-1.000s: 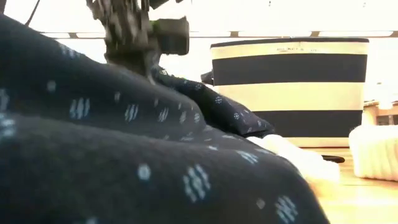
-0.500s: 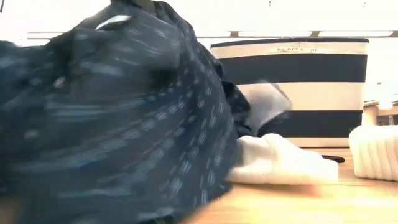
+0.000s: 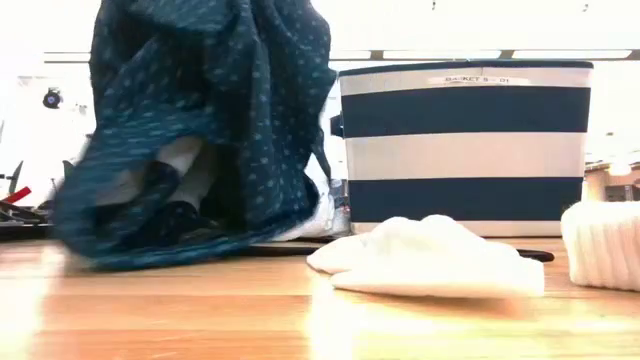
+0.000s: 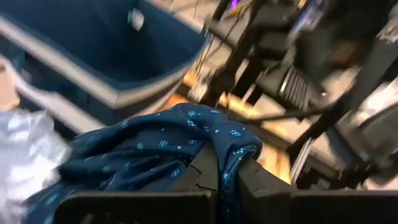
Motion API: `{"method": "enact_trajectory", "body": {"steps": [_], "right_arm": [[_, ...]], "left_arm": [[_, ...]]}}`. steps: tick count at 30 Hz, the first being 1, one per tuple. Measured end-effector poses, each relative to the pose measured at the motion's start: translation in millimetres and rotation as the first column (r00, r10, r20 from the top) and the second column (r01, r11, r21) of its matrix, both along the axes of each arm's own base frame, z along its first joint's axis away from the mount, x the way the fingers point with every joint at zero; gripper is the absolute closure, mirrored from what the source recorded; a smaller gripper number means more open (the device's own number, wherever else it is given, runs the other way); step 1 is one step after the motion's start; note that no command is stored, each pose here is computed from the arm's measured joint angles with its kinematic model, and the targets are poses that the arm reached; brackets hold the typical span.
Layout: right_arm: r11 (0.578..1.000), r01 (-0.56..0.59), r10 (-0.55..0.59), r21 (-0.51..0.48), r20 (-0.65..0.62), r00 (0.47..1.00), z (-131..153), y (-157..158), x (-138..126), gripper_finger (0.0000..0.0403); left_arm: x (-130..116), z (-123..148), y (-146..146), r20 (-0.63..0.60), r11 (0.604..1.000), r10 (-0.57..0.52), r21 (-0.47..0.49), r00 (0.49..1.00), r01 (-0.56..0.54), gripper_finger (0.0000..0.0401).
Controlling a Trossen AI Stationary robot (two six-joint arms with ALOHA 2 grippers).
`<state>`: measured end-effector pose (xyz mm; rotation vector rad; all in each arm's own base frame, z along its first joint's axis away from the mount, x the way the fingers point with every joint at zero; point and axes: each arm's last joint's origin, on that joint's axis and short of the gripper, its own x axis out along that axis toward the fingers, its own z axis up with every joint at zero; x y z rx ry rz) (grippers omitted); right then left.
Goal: Pick & Place Cloths
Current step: Put the blue shirt into the blue bin
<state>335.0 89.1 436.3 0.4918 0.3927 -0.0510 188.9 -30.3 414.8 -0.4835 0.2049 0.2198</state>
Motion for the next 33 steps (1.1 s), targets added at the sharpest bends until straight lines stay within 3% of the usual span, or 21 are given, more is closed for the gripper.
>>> {"method": "enact_trajectory", "body": {"steps": [6,13,19,22,26,29,33], "right_arm": [[0.996,0.073,-0.071,-0.04,0.05,0.996,-22.5,2.1,17.2,0.0205],[0.986,0.152,-0.137,-0.069,0.185,0.973,-28.5,-2.5,33.8,0.0095],[0.981,0.182,-0.163,-0.063,0.229,0.96,-29.1,-12.4,43.2,0.0047],[0.981,0.183,-0.164,-0.058,0.242,0.956,-31.0,-12.9,48.1,0.0046],[0.986,0.165,-0.151,-0.036,0.258,0.954,-29.8,-12.7,49.2,0.0074],[0.986,0.166,-0.155,-0.021,0.255,0.954,-30.0,-13.3,49.3,0.0119],[0.99,0.139,-0.13,-0.014,0.269,0.954,-24.1,-12.7,47.7,0.0213]], "left_arm": [[0.0,28.6,0.2,0.137,1.0,-0.001,0.016,0.991,-0.001,0.0395],[11.6,46.1,-2.9,0.245,1.0,-0.022,-0.005,0.969,0.024,0.0395],[29.7,59.3,-9.1,0.38,0.994,-0.096,-0.011,0.92,0.108,0.0393],[38.8,60.1,-12.0,0.405,0.99,-0.125,-0.008,0.906,0.14,0.0392],[51.1,55.4,-15.3,0.391,0.987,-0.14,-0.02,0.91,0.161,0.0393],[60.6,52.4,-18.8,0.398,0.977,-0.187,-0.018,0.898,0.211,0.0388],[66.1,53.8,-21.2,0.434,0.968,-0.22,-0.015,0.874,0.251,0.0386]]}}
